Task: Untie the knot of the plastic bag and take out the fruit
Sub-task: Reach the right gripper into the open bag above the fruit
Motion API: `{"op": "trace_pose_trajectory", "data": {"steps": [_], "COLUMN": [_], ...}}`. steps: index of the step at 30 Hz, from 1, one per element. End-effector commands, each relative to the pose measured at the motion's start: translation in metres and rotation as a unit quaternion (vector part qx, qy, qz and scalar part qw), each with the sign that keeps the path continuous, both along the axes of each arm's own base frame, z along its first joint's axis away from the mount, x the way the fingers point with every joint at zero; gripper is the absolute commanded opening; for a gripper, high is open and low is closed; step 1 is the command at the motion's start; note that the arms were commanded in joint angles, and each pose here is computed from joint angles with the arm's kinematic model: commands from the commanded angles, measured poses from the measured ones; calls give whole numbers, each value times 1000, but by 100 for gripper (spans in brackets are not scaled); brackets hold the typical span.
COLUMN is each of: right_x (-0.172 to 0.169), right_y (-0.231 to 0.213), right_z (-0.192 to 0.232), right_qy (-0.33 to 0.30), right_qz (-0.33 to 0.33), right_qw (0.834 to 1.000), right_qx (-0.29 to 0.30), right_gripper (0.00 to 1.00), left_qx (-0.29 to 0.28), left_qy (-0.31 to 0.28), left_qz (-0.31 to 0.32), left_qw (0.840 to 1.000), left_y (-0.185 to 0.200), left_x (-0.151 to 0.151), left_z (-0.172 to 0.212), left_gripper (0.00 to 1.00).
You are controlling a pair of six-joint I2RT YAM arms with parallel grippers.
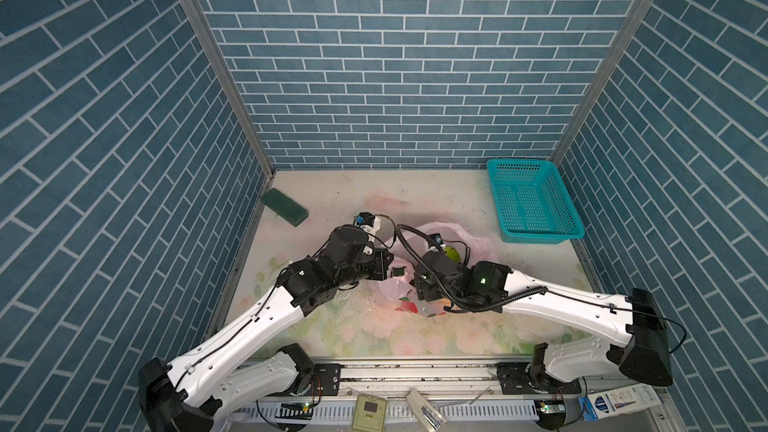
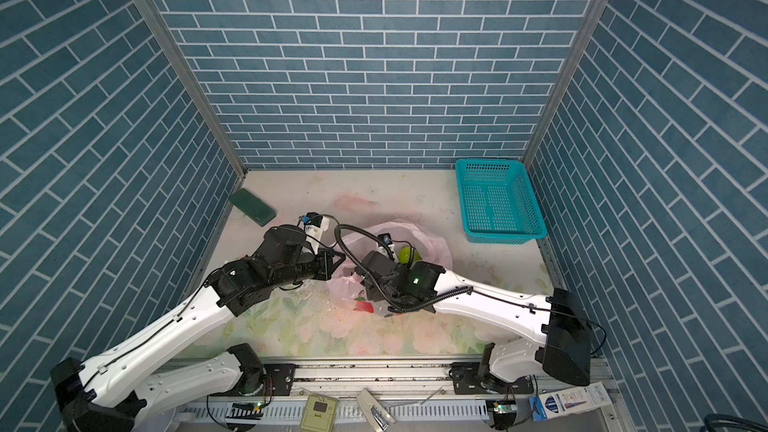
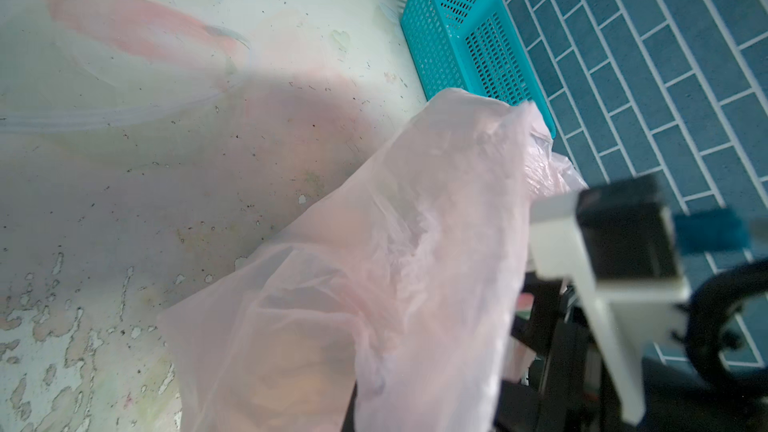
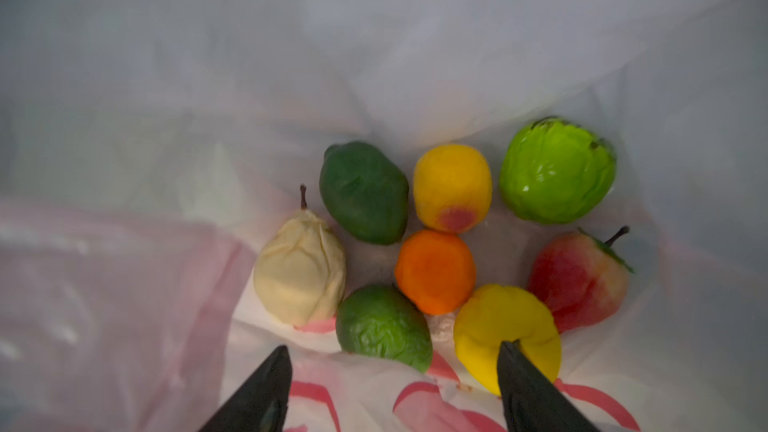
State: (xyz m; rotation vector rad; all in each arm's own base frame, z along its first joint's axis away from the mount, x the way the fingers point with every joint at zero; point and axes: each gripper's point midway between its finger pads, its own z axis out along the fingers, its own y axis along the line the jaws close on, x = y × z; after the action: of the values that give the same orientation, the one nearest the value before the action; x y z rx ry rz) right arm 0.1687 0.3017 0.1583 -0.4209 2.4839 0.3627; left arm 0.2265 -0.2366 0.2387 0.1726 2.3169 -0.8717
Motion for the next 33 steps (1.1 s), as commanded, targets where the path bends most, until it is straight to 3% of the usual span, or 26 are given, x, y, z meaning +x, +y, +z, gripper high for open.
{"op": "trace_pose_trajectory", "data": {"steps": [1,8,15,24,29,33], "right_x": [-20,-47,-25,3,37,87], "right_y": [2,13,1,9,22,14], "right_z": [-20,-51,-5,0,-4,4], "right_qy": [16,63,54,73,76,18], "right_qz": [-27,0,-19,-23,-46,-104], "right_qw": [999,998,997,995,993,992], "right_qx": [17,6,61,67,72,64], "right_gripper": [78,81,83,83,83,83], "left_qx": [-1,5,62,37,35,47], "left_qy": [-9,-7,0,-23,-36,-38], "left_qz": [18,11,-16,-35,-53,-71], "left_qw": [1000,1000,998,998,997,996], "left_y": [4,4,18,8,0,-1], "left_x": [6,3,-16,-15,-17,-24], "left_z": [9,3,-17,-7,-5,-9], "left_gripper": [0,0,0,0,0,0]}}
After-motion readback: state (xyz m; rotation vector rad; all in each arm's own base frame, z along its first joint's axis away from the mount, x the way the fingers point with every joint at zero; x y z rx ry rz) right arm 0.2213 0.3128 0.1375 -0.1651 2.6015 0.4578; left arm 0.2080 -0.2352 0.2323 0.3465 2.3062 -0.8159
